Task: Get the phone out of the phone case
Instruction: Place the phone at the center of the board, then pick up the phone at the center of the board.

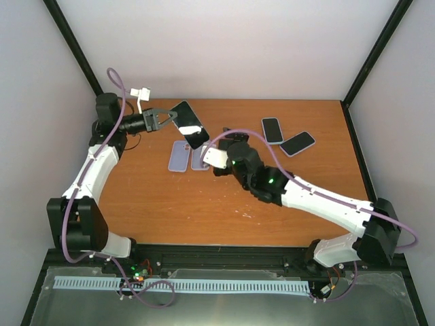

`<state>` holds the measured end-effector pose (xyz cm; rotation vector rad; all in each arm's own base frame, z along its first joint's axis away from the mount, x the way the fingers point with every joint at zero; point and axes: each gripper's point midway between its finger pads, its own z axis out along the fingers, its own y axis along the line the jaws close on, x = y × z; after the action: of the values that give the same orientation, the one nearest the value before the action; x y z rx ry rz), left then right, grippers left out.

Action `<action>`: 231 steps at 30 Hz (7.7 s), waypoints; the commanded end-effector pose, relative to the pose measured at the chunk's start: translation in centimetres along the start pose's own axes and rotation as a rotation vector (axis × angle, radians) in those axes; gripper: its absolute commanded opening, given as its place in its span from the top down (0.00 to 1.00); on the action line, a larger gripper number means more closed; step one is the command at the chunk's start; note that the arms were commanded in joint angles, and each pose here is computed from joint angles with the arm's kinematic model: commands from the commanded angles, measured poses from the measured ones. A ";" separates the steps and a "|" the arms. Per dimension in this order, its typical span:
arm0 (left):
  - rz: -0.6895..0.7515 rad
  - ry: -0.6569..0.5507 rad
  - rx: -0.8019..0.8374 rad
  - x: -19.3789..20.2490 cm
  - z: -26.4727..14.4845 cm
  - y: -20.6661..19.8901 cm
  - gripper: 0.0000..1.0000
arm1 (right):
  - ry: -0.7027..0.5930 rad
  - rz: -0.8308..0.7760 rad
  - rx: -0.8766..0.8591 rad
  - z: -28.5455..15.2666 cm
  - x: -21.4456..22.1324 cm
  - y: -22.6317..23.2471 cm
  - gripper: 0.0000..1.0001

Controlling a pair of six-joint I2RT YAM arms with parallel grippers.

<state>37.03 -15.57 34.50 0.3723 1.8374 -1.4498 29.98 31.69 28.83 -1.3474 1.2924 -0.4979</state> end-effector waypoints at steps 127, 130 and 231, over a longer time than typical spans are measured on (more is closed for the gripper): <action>0.251 0.152 0.135 4.5 4.7 -4.3 0.00 | 0.387 1.978 -1.004 12.1 25.1 9.7 0.96; 0.252 0.151 0.134 4.5 4.7 -4.3 0.00 | 0.412 1.994 -0.998 12.2 25.6 10.2 0.91; 0.241 0.148 0.141 4.2 4.7 -4.2 0.00 | 0.942 1.117 -0.438 18.2 40.0 10.2 0.09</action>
<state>33.54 -22.33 32.84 0.7407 1.7812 -1.4318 54.51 8.10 2.05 -0.4488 2.7009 0.0877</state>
